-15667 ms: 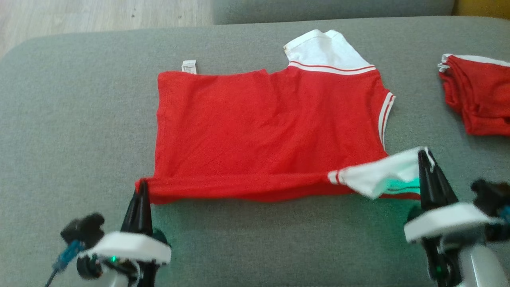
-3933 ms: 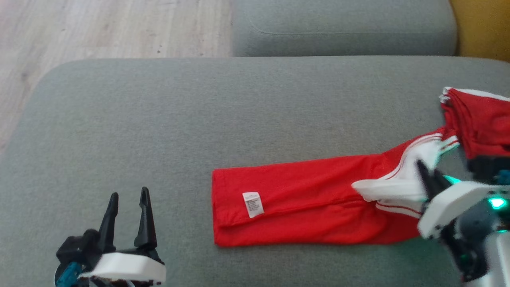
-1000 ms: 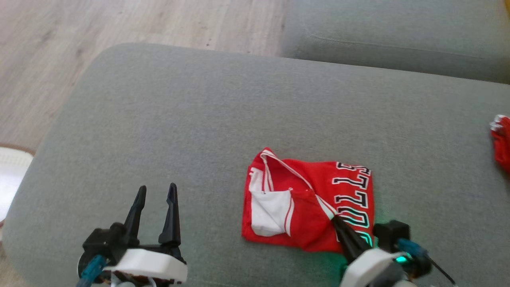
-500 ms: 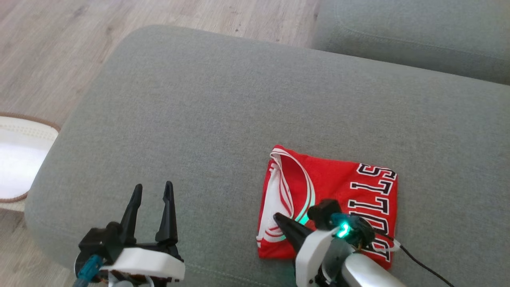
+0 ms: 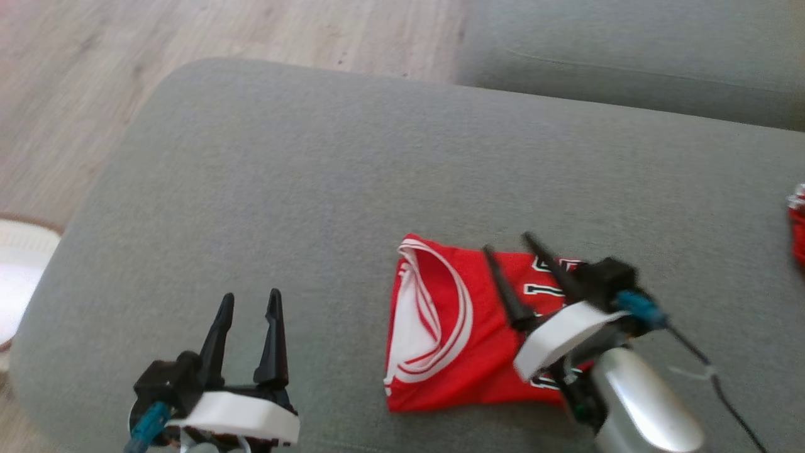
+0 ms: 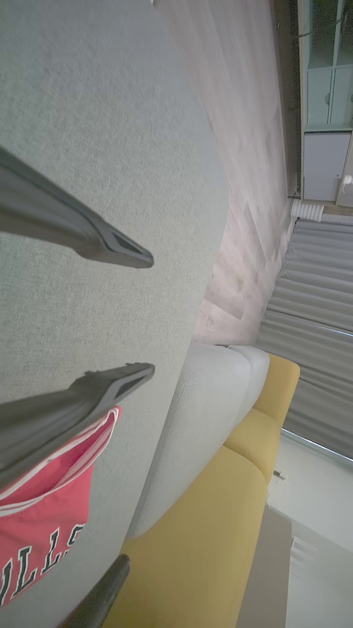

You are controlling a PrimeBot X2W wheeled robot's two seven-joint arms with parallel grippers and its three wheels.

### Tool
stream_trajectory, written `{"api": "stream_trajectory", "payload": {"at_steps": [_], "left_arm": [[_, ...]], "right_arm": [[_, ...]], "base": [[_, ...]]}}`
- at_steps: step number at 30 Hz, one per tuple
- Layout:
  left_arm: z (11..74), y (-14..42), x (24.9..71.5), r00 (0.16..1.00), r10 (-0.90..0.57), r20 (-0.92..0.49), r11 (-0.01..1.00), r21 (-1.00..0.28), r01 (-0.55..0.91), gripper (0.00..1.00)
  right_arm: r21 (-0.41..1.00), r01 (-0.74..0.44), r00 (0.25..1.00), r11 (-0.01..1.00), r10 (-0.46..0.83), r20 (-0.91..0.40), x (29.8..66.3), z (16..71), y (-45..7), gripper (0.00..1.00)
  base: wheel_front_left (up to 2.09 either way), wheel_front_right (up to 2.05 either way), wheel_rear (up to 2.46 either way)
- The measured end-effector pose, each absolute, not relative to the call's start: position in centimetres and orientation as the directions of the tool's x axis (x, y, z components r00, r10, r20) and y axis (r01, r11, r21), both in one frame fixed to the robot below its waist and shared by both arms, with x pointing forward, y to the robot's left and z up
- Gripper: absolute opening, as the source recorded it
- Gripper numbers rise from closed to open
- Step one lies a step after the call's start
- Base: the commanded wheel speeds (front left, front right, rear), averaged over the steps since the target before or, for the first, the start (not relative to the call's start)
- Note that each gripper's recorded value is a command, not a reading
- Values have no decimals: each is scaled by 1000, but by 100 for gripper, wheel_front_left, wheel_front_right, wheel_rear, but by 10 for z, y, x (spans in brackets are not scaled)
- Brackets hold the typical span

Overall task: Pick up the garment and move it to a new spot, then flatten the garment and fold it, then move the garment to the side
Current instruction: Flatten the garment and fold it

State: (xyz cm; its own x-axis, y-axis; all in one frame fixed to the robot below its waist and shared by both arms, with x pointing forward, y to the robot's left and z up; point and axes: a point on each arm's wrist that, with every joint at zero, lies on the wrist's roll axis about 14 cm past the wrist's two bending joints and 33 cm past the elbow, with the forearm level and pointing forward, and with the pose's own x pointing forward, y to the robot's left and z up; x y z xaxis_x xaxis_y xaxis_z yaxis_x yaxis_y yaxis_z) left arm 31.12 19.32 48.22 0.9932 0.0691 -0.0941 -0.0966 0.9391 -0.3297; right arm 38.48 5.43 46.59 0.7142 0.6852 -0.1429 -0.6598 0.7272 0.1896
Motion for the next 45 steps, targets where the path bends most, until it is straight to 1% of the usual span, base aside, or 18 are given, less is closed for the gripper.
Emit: {"api": "stream_trajectory", "payload": {"at_steps": [4, 9, 14, 21, 29, 45], "left_arm": [[489, 179, 322, 997, 19, -69, 942, -334, -41, 100], [492, 165, 332, 998, -23, -53, 942, -335, 4, 100], [489, 157, 335, 997, -54, -52, 941, -335, 34, 100], [471, 155, 323, 993, -64, -94, 940, -341, 28, 100], [469, 157, 320, 993, -61, -96, 947, -320, 27, 100], [463, 161, 313, 992, -46, -115, 948, -319, 7, 100]], "right_arm": [[132, -555, 822, 821, 566, -65, 406, 487, 8, 100], [135, -409, 907, 902, 418, -47, 401, 488, -50, 100], [152, -299, 949, 942, 310, -57, 383, 482, -91, 100], [196, -202, 971, 960, 223, -91, 359, 468, -122, 100], [198, -166, 980, 966, 184, -75, 356, 472, -134, 100], [196, -204, 972, 959, 222, -74, 357, 472, -122, 100]], "base": [[0, 0, 0], [0, 0, 0], [0, 0, 0], [0, 0, 0], [0, 0, 0], [0, 0, 0]]}}
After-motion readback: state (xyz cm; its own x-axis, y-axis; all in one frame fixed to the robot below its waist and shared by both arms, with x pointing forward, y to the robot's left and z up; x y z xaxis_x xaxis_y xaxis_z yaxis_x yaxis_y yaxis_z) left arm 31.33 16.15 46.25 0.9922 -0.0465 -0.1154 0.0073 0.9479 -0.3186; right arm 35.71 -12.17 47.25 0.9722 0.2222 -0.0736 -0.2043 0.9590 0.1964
